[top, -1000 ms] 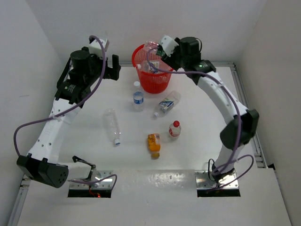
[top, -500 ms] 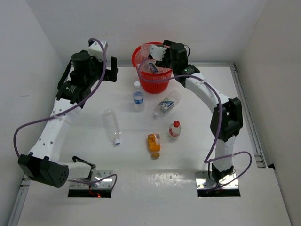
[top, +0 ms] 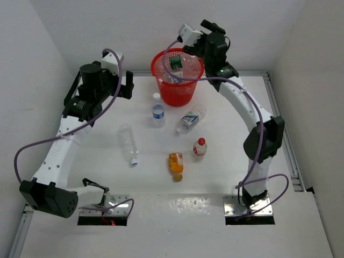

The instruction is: Put the plastic bottles in the bin

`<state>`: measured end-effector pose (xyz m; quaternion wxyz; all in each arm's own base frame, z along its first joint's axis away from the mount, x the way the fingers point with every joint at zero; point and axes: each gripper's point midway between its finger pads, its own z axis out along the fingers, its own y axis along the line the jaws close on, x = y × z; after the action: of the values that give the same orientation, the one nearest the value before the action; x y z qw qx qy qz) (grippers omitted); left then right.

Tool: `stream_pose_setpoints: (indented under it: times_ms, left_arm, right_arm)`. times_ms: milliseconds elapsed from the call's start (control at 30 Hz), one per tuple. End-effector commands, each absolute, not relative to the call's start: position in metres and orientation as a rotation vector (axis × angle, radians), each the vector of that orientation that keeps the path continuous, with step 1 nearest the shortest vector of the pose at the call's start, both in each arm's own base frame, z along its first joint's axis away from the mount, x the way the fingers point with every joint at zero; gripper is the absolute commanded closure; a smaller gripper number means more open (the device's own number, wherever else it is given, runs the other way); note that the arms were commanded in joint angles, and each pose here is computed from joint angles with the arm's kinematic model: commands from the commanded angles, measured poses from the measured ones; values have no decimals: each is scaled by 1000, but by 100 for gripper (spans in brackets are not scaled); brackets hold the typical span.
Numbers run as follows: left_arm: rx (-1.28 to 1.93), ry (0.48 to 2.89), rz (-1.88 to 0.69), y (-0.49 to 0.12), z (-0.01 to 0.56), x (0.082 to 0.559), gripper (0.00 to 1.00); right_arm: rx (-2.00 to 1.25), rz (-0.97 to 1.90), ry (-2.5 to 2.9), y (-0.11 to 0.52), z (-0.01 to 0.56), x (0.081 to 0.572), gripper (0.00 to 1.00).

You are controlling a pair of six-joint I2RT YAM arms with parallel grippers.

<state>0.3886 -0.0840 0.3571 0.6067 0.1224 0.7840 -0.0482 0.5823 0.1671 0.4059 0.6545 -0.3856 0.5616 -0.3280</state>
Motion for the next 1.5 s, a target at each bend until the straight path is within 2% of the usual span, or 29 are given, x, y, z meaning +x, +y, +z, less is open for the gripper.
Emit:
stream_pose_setpoints:
  times_ms: [0, 133, 167, 200, 233, 300, 333, 433, 600, 633, 967, 1067, 1233, 1467]
  left_arm:
    - [460, 1745, -157, -94, 368, 364, 0]
    - [781, 1721, -404, -138, 344, 323, 3]
    - [852, 1715, -464, -146, 340, 306, 4]
    - [970, 1670, -495, -157, 333, 292, 4]
    - [1063, 1647, -553, -169, 322, 277, 4]
    - [1234, 1601, -621, -190, 306, 244, 6]
    - [1342, 1524, -618, -197, 301, 233, 6]
    - [1601, 1407, -656, -218, 271, 199, 9]
    - [1986, 1192, -586, -238, 219, 169, 11]
    - [2086, 1061, -551, -245, 211, 162, 11]
    - [2431, 447, -289, -284, 144, 153, 9]
    - [2498, 328, -228, -291, 122, 158, 9]
    - [2546, 218, -156, -299, 88, 168, 7]
    - [2541, 89, -77, -319, 71, 184, 6]
  right_arm:
    - [-697, -587, 1360, 137, 449, 543, 11]
    - [-716, -321, 1538, 138, 421, 497, 14]
    - [-774, -209, 1668, 143, 384, 479, 15]
    - [-739, -135, 1695, 138, 385, 459, 15]
    - [-742, -85, 1782, 137, 359, 446, 15]
    - [-722, -26, 1841, 128, 353, 414, 15]
    - [-735, 43, 1901, 130, 327, 398, 15]
    - [-686, 122, 1992, 113, 299, 368, 15]
    - [-583, 169, 2119, 79, 287, 349, 15]
    - [-568, 176, 2133, 76, 286, 349, 15]
    - [-432, 235, 2186, 53, 301, 350, 14]
    - [-433, 238, 2191, 52, 302, 350, 14]
    - [-446, 233, 2190, 52, 302, 350, 14]
    - [-470, 212, 2212, 48, 293, 350, 14]
